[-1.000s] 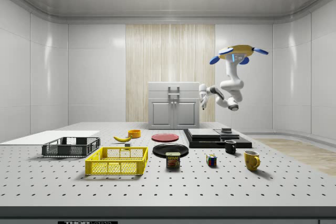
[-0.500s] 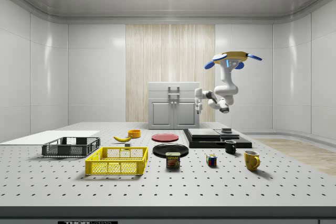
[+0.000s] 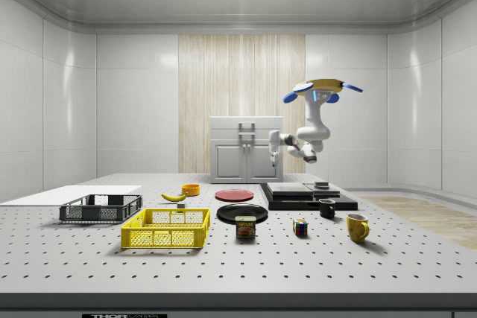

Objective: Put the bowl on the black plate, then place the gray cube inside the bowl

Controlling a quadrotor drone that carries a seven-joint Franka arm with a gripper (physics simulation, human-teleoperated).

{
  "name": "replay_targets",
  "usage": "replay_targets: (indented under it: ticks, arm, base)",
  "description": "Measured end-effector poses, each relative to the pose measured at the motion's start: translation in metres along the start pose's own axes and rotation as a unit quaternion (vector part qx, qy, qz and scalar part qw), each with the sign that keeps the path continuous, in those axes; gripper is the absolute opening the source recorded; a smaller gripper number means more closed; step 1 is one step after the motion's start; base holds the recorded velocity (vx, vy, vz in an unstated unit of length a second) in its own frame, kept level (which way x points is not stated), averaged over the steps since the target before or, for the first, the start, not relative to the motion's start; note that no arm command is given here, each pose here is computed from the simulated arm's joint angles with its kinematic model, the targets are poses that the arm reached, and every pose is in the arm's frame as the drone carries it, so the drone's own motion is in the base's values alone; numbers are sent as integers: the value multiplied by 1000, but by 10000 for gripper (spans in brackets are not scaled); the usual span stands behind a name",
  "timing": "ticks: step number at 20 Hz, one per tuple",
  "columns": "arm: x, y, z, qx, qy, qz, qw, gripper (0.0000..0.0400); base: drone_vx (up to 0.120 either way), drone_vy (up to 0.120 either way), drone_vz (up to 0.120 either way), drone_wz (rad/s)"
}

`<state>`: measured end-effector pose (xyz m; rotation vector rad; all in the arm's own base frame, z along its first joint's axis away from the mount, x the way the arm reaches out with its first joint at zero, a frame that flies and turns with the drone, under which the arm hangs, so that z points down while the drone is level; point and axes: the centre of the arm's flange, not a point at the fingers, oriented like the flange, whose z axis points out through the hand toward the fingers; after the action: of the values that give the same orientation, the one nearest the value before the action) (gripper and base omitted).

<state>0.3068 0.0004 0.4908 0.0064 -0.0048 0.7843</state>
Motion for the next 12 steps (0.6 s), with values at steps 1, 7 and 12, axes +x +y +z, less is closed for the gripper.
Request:
replay_targets:
  ticks: [1,7,12]
  arm:
    - [0,0,0,0,0,0,1000,400]
    - [0,0,0,-2,2,0,1000,400]
    - [0,0,0,-2,2,0,1000,400]
  base:
    - [120,0,0,0]
    - [120,0,0,0]
    - [120,0,0,0]
